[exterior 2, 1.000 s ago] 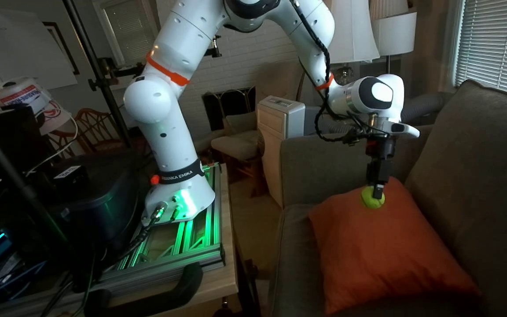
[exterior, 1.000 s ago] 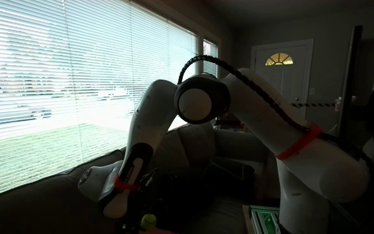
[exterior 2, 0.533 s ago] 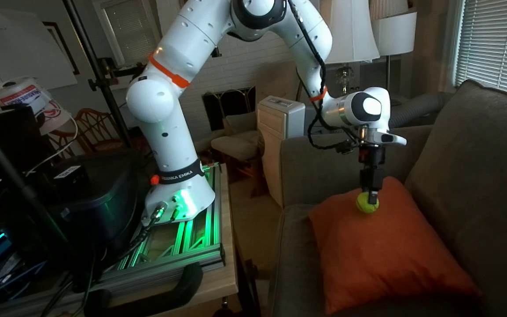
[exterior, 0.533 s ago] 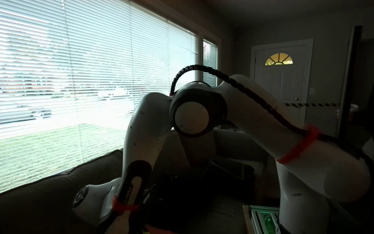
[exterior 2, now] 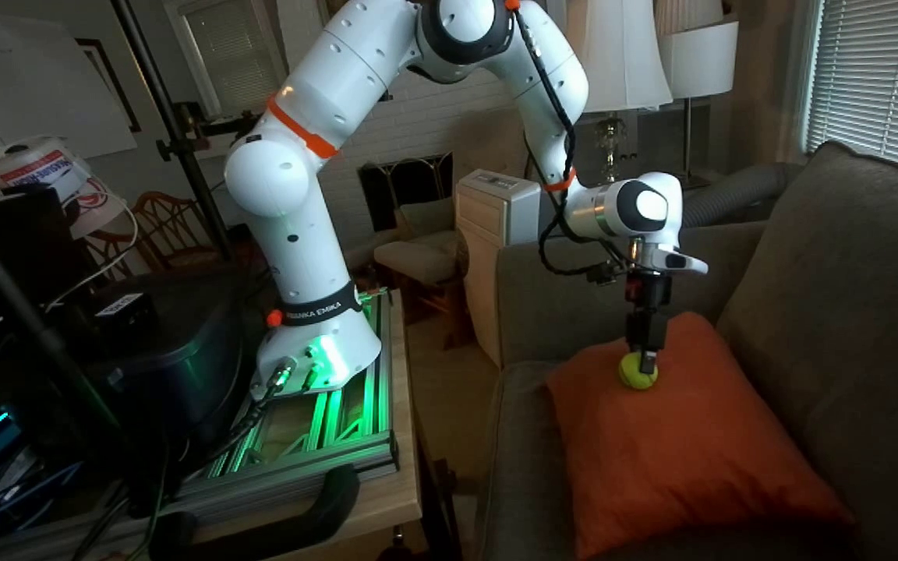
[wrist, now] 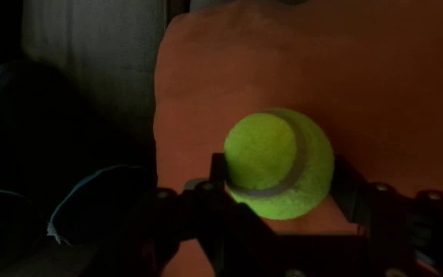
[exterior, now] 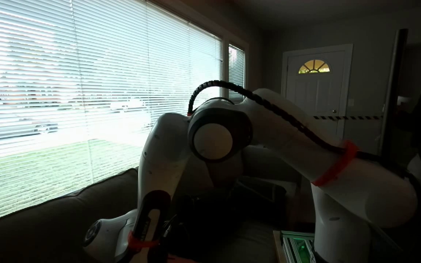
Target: Move the orange pillow to the left then place the tennis ball on top of the orange pillow.
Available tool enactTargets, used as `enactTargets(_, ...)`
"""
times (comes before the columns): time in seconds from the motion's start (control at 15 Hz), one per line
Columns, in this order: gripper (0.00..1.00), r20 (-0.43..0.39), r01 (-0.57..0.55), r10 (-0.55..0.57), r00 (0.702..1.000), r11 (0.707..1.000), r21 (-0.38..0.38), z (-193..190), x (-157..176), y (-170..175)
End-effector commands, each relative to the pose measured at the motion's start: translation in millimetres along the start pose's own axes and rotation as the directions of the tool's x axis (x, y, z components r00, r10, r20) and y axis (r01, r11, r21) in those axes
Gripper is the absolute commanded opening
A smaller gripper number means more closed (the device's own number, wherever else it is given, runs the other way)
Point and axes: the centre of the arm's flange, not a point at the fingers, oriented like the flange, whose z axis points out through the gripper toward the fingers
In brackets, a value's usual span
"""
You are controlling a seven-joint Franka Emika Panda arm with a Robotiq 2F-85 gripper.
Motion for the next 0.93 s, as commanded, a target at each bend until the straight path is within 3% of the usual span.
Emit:
enactTargets(0.0, 0.42, -0.015, -0.01, 0.01, 1.0, 1.0, -0.006, 10.5, 9.0, -4.3)
enactTargets(0.4, 0.42, -0.025, 0.005, -0.005, 1.0, 1.0, 0.013, 45.1, 58.7, -37.4)
enactTargets(0.53, 0.42, -0.004, 0.047, -0.047, 0.999, 0.989, 0.142, 47.1, 67.2, -47.3)
enactTargets(0.87, 0.42, 0.047, 0.072, -0.092, 0.995, 0.942, 0.326, 63.3, 66.7, -21.2)
